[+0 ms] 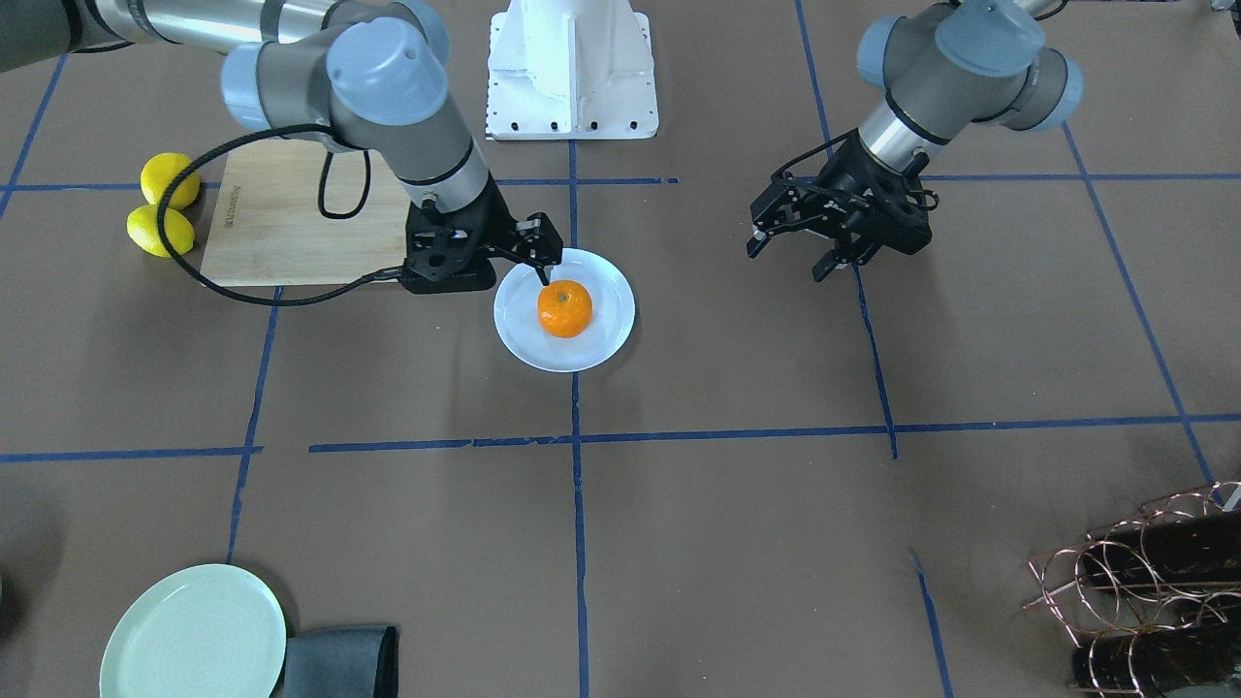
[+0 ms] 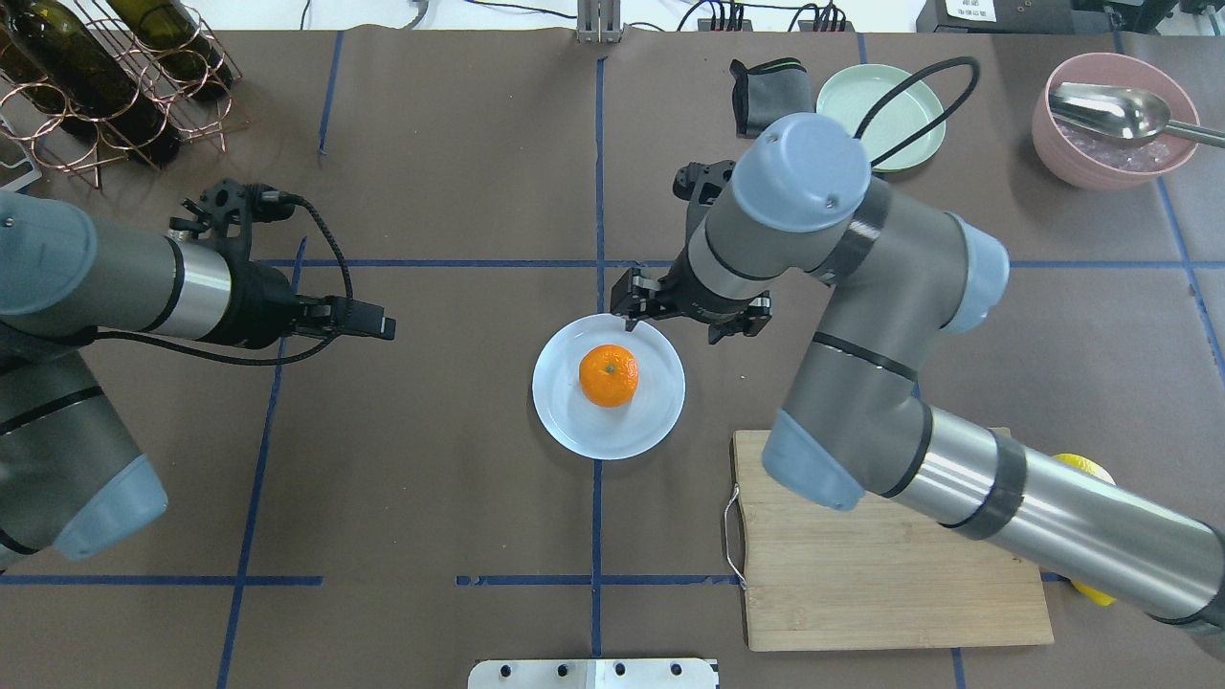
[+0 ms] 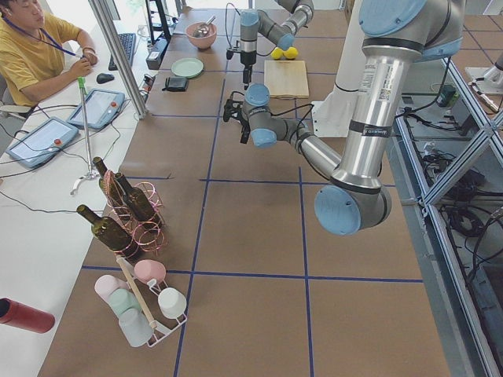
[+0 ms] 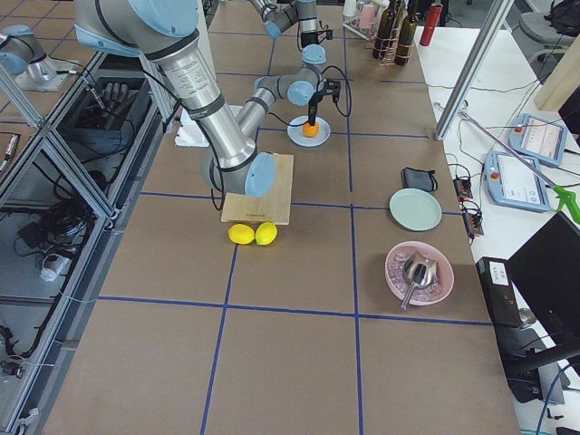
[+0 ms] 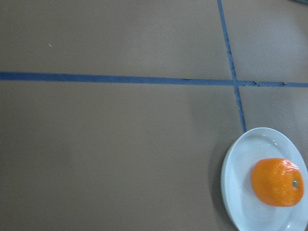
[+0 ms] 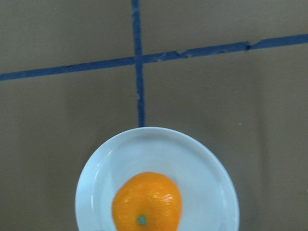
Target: Pick orange to plate
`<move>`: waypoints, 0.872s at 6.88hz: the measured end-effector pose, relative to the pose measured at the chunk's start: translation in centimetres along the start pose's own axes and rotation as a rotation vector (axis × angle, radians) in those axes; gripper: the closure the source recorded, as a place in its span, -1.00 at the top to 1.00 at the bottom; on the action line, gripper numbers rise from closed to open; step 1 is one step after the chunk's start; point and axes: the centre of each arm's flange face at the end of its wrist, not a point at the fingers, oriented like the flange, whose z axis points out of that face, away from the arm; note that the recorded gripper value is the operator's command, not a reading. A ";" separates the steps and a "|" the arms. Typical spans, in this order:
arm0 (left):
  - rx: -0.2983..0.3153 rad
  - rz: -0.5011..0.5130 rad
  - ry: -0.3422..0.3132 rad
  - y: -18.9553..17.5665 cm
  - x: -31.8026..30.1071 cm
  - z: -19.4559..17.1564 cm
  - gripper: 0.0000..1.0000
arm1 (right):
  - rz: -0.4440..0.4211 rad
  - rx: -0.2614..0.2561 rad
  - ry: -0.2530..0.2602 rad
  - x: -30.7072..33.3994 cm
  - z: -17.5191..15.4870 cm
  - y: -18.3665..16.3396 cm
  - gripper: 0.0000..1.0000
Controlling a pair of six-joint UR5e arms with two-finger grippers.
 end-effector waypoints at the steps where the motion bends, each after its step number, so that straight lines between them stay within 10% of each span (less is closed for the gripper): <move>1: 0.003 0.141 -0.058 -1.2 -5.9 -2.9 0.98 | -0.035 -0.005 0.011 5.4 -2.4 -2.2 1.00; 3: -0.013 0.341 -0.200 -5.1 -18.9 -10.7 0.98 | -0.148 -0.010 0.064 18.6 -6.2 -6.9 1.00; 6: -0.106 0.357 -0.393 -9.9 -29.6 -23.7 0.98 | -0.290 -0.035 0.153 34.3 -13.9 -11.3 1.00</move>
